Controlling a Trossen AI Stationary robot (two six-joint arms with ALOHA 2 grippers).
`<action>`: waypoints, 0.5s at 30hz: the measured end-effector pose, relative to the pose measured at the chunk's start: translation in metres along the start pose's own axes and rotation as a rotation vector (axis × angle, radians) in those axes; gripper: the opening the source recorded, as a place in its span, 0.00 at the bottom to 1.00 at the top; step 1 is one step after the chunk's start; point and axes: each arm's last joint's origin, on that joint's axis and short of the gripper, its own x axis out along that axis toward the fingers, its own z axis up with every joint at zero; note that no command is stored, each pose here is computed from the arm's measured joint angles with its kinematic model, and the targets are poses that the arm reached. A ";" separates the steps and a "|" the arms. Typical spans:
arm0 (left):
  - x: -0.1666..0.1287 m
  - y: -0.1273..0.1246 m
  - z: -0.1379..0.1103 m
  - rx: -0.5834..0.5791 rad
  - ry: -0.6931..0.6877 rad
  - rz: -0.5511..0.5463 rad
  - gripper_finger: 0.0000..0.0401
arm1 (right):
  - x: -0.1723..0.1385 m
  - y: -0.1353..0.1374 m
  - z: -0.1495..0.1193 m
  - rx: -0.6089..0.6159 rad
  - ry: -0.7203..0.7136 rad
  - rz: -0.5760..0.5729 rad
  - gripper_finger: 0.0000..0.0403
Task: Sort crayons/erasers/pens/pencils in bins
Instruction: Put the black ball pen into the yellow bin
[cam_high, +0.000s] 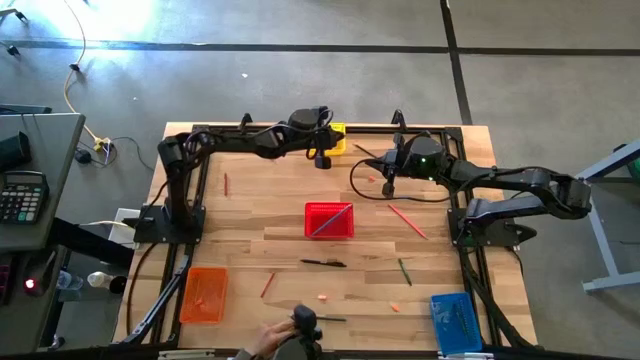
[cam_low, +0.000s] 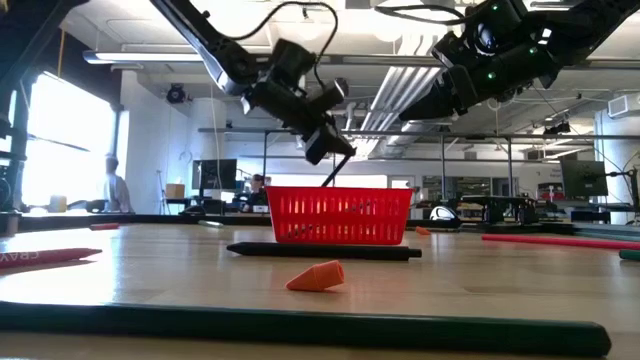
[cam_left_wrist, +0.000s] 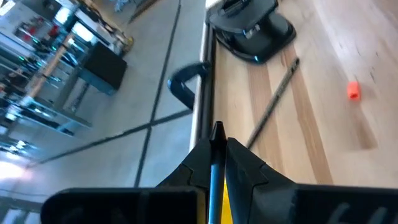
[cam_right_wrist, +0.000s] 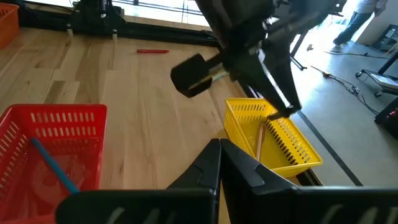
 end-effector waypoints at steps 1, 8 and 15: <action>0.002 0.000 -0.003 -0.002 0.009 -0.004 0.02 | 0.000 0.000 0.000 0.000 0.000 0.000 0.00; 0.002 0.000 -0.010 -0.037 0.043 -0.023 0.03 | 0.000 0.000 0.000 0.000 0.001 0.000 0.00; 0.002 0.000 -0.010 -0.045 0.046 -0.026 0.09 | 0.000 0.000 0.000 0.000 0.000 0.000 0.00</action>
